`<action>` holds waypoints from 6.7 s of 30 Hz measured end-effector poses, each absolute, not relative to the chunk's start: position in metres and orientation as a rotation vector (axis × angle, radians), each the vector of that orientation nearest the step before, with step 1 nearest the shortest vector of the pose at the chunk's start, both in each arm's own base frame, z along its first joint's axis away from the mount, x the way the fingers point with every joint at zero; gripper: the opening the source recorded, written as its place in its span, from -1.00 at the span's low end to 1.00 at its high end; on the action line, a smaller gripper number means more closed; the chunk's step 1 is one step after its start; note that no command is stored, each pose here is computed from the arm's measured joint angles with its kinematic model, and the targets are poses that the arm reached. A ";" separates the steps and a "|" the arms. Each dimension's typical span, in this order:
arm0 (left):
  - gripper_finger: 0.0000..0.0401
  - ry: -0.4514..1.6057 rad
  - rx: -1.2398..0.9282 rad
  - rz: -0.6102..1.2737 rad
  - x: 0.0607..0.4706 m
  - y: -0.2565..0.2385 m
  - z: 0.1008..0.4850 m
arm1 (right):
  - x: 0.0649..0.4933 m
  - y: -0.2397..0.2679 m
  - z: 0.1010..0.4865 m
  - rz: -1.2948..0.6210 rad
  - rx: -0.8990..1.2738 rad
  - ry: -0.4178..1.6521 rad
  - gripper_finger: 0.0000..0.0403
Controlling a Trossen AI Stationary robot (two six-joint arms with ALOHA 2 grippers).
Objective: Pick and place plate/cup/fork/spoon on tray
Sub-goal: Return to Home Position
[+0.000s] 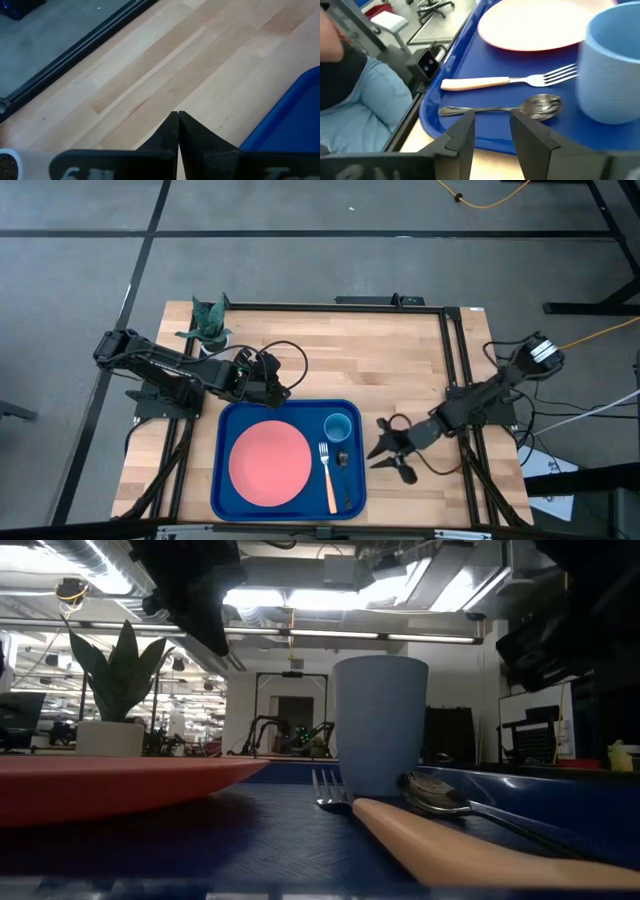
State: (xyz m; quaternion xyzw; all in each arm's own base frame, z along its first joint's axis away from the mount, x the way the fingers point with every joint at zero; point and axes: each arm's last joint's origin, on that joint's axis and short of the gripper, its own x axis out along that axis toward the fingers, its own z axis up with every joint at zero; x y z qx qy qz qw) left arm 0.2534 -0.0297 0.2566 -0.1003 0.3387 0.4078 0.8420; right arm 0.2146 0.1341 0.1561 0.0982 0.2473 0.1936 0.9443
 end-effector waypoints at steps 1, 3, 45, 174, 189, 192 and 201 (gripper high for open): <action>-1.00 0.715 -0.213 0.861 0.253 -0.030 0.257 | 0.212 0.131 0.157 0.390 0.201 0.498 -0.37; -1.00 0.712 -0.214 0.861 0.254 -0.030 0.257 | 0.208 0.126 0.157 0.382 0.211 0.485 -0.37; -1.00 0.700 -0.223 0.857 0.255 -0.030 0.257 | 0.124 0.013 0.157 0.088 0.141 0.118 -0.37; -0.88 -0.024 0.165 0.008 0.097 -0.005 0.168 | 0.097 0.011 0.168 0.128 0.124 -0.019 -0.37; -0.86 -0.023 0.165 0.008 0.097 -0.005 0.168 | 0.097 0.011 0.168 0.128 0.124 -0.019 -0.37; -0.86 -0.023 0.165 0.008 0.097 -0.005 0.168 | 0.097 0.011 0.168 0.128 0.124 -0.019 -0.37; -0.86 -0.023 0.165 0.008 0.097 -0.005 0.168 | 0.097 0.011 0.168 0.128 0.124 -0.019 -0.37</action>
